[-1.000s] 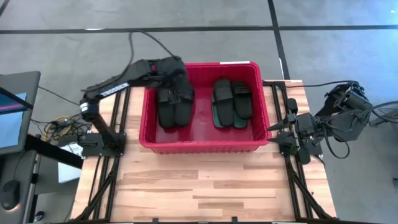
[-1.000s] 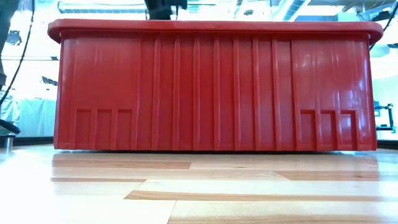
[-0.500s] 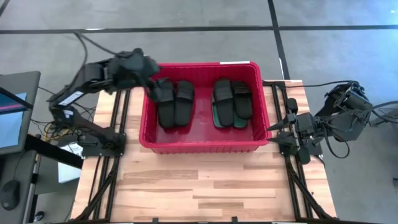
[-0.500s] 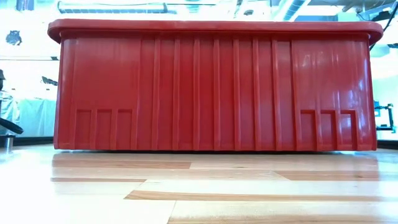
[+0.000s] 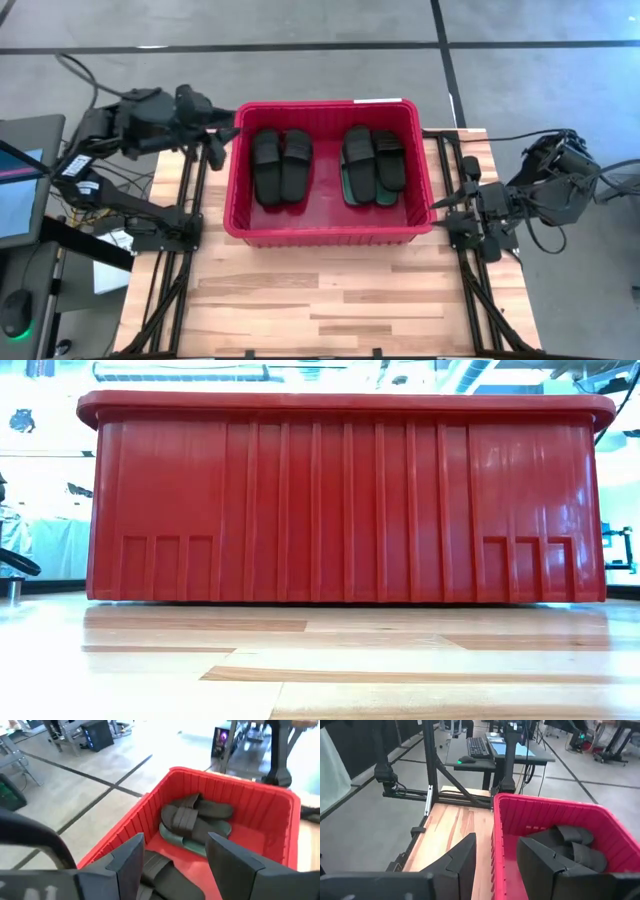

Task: Pick and place slides into bin
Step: Return to Home Position

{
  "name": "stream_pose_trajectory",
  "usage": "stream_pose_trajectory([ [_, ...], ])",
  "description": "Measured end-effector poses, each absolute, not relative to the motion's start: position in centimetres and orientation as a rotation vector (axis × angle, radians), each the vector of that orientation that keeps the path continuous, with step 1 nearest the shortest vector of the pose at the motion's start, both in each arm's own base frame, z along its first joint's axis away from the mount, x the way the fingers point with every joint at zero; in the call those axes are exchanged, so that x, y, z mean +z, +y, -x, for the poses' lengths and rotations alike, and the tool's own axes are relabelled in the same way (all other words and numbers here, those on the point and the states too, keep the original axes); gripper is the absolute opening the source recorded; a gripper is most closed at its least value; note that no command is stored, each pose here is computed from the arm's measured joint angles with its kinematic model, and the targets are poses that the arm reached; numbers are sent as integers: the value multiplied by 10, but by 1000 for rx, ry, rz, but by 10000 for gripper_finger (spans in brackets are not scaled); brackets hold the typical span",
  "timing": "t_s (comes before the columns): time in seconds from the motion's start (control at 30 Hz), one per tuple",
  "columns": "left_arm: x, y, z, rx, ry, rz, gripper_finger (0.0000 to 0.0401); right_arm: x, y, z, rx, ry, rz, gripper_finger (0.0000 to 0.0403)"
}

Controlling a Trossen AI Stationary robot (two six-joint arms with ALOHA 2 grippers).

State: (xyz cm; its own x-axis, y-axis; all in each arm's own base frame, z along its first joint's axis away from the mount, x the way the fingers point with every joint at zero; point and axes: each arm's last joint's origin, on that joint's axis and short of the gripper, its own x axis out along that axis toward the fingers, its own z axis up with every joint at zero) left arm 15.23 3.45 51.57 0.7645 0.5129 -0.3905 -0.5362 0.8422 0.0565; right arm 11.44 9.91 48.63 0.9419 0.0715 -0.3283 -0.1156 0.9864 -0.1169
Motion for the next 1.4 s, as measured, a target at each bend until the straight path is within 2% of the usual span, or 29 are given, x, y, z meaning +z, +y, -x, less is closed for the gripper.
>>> stream_pose_trajectory([
  [0.13, 517, 31, -132, 579, 398, 117, 200, 492, 91, -99, 128, 291, 137, 127],
  [0.23, 516, 31, -118, 702, 351, 265, 200, 494, 78, -84, 156, 278, 100, 127],
  [0.37, 518, 33, -105, 870, 235, 405, 199, 493, 56, -67, 121, 302, -123, 127],
  [0.5, 520, 31, -100, 809, 263, 306, 199, 494, 35, -53, 62, 289, -392, 127],
  [0.6, 524, 28, -104, 686, 290, 195, 199, 497, 23, -45, 28, 242, -470, 127],
  [0.67, 526, 27, -108, 603, 297, 114, 199, 498, 18, -42, 21, 215, -418, 127],
  [0.83, 523, 23, -114, 383, 329, -78, 199, 494, 9, -35, 40, 229, -115, 127],
  [1.13, 497, 15, -112, 95, 229, -293, 199, 455, -7, -22, 18, 234, 27, 127],
  [1.23, 483, 13, -104, 35, 187, -316, 199, 442, -11, -16, 91, 187, 69, 127],
  [1.4, 458, 11, -85, 44, 90, -329, 199, 418, -16, -7, 287, 40, 205, 127],
])
